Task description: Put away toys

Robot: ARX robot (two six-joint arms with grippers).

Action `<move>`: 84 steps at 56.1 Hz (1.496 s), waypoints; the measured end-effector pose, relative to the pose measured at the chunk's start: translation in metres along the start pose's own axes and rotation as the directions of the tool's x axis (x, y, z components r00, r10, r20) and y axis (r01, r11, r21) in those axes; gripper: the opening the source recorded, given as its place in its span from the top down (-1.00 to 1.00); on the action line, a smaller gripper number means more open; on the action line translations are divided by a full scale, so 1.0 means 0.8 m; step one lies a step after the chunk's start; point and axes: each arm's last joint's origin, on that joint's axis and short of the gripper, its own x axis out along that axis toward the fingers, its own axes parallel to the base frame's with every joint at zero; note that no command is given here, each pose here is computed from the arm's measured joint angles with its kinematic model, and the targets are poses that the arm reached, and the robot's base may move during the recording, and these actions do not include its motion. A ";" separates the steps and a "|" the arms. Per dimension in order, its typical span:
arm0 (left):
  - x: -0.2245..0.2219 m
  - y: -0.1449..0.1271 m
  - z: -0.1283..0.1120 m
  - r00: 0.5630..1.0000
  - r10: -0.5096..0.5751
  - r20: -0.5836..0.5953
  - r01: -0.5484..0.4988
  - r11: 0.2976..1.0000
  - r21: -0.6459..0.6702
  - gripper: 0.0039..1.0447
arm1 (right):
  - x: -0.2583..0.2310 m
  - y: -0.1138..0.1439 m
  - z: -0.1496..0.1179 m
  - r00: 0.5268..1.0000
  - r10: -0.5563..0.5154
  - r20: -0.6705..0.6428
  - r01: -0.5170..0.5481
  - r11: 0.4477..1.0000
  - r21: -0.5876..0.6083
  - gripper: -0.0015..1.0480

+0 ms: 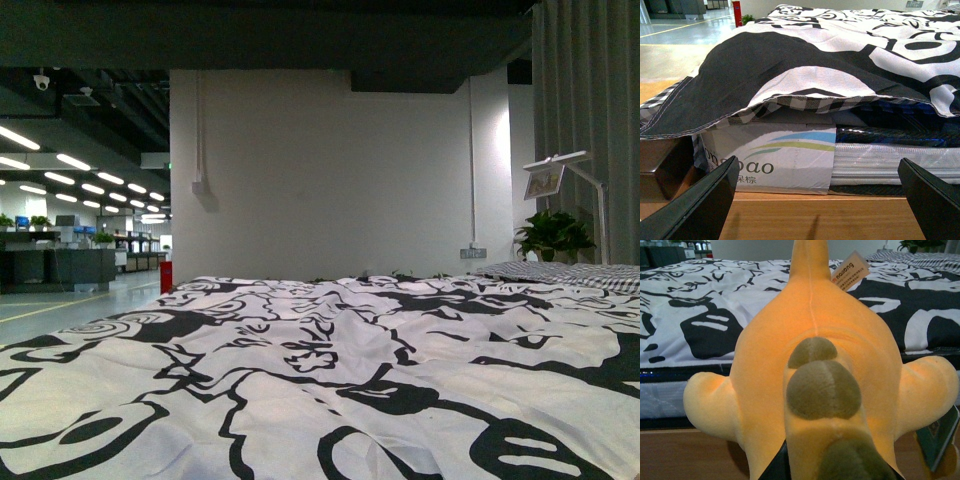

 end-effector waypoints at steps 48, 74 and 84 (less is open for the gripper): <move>0.000 0.000 0.000 1.000 0.003 0.000 -0.003 1.000 0.000 -0.88 | 0.000 0.001 -0.002 1.000 0.019 -0.005 -0.019 1.000 0.000 0.85; 0.000 0.000 0.000 1.000 0.002 0.000 -0.002 1.000 0.000 -0.88 | 0.001 0.000 -0.004 1.000 0.007 -0.016 -0.007 1.000 0.000 0.85; 0.000 0.000 0.000 1.000 0.000 0.000 0.000 1.000 0.000 -0.88 | 0.001 0.000 -0.004 1.000 0.006 -0.016 -0.006 1.000 0.000 0.85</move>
